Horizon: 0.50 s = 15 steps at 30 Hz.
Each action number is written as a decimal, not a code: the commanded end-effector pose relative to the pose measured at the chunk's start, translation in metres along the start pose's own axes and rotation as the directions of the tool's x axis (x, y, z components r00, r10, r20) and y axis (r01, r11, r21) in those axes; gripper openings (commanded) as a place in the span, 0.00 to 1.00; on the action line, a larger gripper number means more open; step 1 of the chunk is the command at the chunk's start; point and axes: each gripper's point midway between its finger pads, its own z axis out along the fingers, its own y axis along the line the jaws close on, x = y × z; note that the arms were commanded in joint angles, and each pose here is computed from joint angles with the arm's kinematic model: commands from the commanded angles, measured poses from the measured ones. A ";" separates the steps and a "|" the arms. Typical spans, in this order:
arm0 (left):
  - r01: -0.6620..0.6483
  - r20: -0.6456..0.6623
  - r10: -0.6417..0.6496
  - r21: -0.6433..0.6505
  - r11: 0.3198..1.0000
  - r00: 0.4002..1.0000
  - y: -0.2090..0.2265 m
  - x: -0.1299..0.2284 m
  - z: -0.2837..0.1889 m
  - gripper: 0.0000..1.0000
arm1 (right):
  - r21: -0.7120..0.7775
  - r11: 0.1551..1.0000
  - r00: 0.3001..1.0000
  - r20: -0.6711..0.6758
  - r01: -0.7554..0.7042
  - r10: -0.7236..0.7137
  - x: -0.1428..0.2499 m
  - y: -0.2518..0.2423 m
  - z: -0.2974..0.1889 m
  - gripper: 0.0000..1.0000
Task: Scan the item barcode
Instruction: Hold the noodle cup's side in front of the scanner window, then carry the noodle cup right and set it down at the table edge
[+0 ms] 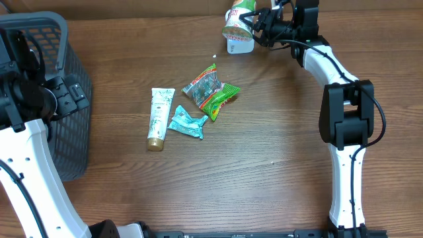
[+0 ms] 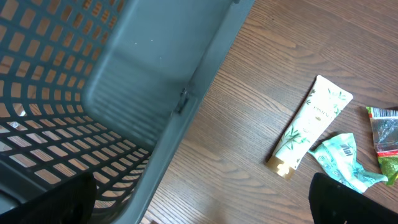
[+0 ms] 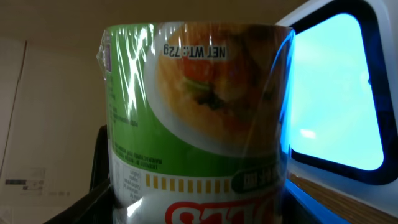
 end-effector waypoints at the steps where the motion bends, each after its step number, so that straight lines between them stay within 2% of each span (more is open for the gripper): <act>1: -0.014 0.000 0.014 0.002 1.000 1.000 0.000 -0.001 0.001 1.00 | -0.009 0.999 0.999 -0.025 0.048 -0.048 0.003 0.009 -0.003 0.42; 3: -0.014 0.000 0.014 0.002 1.000 1.000 0.000 -0.001 0.001 1.00 | 0.021 0.999 0.999 -0.030 0.037 -0.036 0.002 -0.002 -0.011 0.38; 7: -0.014 0.000 0.014 0.002 1.000 1.000 0.000 -0.001 0.001 1.00 | 0.057 0.998 0.999 -0.006 0.036 -0.036 -0.012 -0.010 -0.040 0.38; 15: -0.014 0.000 0.014 0.002 1.000 1.000 0.000 -0.001 0.001 1.00 | 0.125 0.987 0.989 0.090 0.103 -0.115 -0.050 0.020 -0.127 0.38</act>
